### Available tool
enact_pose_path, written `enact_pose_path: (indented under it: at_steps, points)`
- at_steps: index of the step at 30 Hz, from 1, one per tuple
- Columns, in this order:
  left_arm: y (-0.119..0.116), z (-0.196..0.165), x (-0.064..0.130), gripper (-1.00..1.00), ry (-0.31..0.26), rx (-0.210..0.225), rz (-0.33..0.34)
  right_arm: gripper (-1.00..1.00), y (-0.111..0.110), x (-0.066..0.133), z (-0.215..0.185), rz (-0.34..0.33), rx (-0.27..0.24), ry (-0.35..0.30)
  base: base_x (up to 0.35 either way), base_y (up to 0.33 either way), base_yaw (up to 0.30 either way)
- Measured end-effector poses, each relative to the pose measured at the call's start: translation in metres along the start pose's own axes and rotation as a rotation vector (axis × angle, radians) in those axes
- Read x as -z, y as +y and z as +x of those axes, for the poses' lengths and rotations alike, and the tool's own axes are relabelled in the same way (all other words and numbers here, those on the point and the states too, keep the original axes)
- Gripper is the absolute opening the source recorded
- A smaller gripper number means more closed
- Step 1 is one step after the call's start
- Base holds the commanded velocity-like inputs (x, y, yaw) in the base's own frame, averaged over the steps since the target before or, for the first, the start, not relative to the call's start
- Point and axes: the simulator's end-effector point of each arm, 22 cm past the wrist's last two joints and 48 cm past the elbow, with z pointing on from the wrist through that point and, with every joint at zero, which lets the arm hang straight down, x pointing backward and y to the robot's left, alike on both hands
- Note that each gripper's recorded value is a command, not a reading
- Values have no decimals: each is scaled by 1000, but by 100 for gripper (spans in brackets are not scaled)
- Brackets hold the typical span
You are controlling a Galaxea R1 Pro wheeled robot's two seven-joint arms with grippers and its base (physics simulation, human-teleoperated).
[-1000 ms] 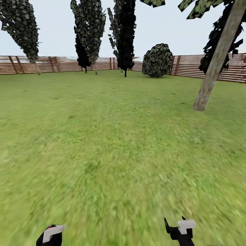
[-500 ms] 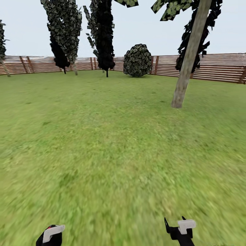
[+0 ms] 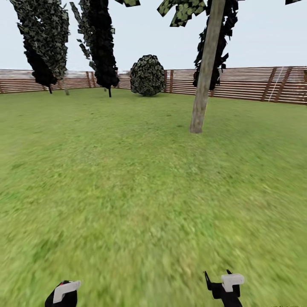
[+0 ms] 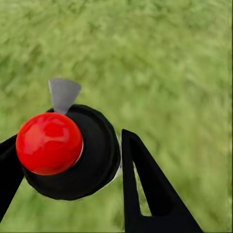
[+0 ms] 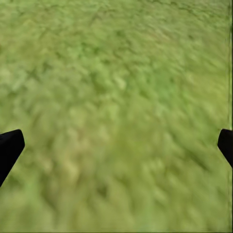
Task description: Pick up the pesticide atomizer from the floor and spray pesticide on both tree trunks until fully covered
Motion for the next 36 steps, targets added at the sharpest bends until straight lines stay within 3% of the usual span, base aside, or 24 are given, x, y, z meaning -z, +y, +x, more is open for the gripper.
enact_pose_path:
  at_steps: [20,36]
  points:
    - [0,0,0,-100,0,1,-1,100,1,0,1,-2,1,2,245,-182,-289]
    - [5,-1,0,-100,-1,-2,-8,100,2,1,1,-5,3,3,327,-7,-21]
